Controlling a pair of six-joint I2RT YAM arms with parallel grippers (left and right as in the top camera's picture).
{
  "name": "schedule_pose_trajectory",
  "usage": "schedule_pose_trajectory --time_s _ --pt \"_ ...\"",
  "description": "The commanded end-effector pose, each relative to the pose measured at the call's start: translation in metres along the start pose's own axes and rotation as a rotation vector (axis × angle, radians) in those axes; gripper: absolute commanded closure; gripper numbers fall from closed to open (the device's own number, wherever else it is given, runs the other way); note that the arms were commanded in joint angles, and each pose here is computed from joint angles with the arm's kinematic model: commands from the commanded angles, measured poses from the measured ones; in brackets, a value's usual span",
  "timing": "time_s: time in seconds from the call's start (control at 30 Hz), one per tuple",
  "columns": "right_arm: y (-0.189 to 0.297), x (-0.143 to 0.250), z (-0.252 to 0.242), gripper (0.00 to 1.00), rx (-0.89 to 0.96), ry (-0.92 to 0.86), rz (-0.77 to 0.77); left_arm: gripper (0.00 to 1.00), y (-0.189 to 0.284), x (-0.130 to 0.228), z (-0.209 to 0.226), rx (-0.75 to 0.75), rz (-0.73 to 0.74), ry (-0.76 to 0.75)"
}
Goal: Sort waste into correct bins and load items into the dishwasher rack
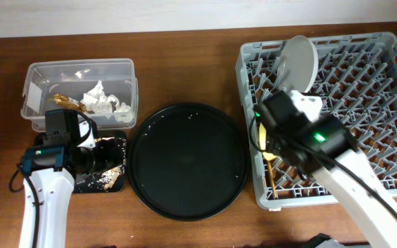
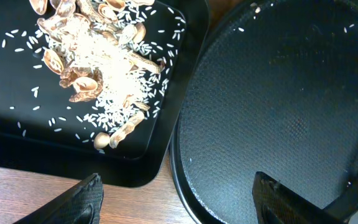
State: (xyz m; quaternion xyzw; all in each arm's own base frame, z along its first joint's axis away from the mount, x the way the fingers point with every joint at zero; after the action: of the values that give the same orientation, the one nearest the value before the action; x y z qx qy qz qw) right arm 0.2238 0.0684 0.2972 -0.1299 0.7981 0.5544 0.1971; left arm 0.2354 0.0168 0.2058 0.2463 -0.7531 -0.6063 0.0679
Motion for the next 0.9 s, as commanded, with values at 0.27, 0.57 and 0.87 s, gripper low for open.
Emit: schedule_pose_trajectory --time_s 0.27,0.57,0.87 --pt "-0.017 -0.009 -0.016 0.01 -0.634 0.242 0.144 0.01 -0.007 0.049 -0.063 0.086 0.122 -0.520" --pt "0.019 0.068 -0.054 0.01 -0.505 0.138 -0.280 0.01 0.043 0.100 -0.025 0.214 -0.279 -0.523" --pt "0.054 0.101 -0.074 0.01 -0.501 0.102 -0.492 0.01 0.071 0.111 -0.019 0.307 -0.487 -0.536"
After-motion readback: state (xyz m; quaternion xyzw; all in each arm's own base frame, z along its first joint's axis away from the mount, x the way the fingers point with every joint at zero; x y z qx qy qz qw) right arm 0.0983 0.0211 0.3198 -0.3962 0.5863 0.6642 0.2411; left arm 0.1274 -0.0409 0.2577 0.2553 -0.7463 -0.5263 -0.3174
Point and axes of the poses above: each gripper's point midway between its finger pads, its own y axis back along the fingers, its own z axis along the line the jaws close on, x = y × z, the point moved 8 cm from there along y, back along the fingers, and after that the axes turned 6 degrees about y, right-handed, at the moved point
